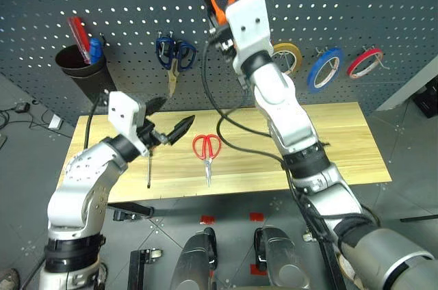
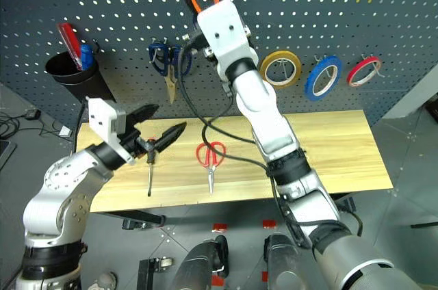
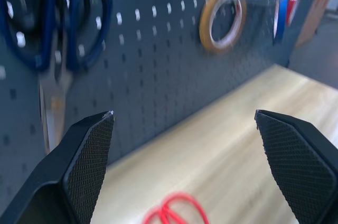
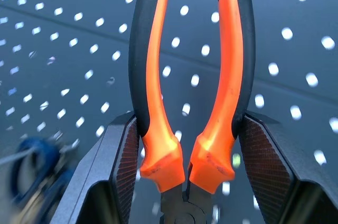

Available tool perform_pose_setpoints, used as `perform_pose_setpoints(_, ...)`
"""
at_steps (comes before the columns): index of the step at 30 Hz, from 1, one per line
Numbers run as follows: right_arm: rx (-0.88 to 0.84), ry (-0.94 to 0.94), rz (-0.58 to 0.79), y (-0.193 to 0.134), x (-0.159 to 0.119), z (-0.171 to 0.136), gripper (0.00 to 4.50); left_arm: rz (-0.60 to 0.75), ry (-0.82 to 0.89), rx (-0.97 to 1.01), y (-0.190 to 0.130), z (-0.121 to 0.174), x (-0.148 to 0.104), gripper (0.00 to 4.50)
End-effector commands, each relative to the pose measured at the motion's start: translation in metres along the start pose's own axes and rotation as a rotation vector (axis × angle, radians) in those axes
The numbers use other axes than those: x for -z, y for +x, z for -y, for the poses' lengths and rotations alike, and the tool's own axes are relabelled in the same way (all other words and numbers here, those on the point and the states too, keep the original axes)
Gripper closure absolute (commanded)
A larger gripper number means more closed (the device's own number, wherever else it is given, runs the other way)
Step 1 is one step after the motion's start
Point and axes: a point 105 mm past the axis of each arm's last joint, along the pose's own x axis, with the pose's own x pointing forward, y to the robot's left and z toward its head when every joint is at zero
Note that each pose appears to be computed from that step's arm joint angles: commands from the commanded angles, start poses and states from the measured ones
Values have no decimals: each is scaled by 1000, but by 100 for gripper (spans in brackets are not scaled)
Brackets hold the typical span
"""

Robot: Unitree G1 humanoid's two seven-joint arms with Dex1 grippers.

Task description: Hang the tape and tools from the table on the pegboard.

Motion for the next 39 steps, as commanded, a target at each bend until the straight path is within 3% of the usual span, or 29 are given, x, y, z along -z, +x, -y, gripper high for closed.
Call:
perform_pose_setpoints(1,47,10,103,13,-19,7,197,-19,13,8,3,2,2,0)
perform_pose_setpoints(7,78,1,52,21,7,13,197,-18,4,19,9,5,3,0)
perform_pose_setpoints(16,141,10,-89,5,57,24,197,-30,-4,43,14,11,10,0)
perform_pose_setpoints(24,145,62,-181,-9,75,15,197,-41,-11,44,17,13,19,0)
perform_pose_setpoints(30,122,96,-240,-16,81,9,1,-73,-45,16,19,13,30,0)
perform_pose_setpoints(34,117,150,-275,-35,83,14,1,-163,-71,-31,14,14,52,0)
perform_pose_setpoints(39,-20,199,-354,-79,85,7,1,-294,-110,-94,7,22,80,0)
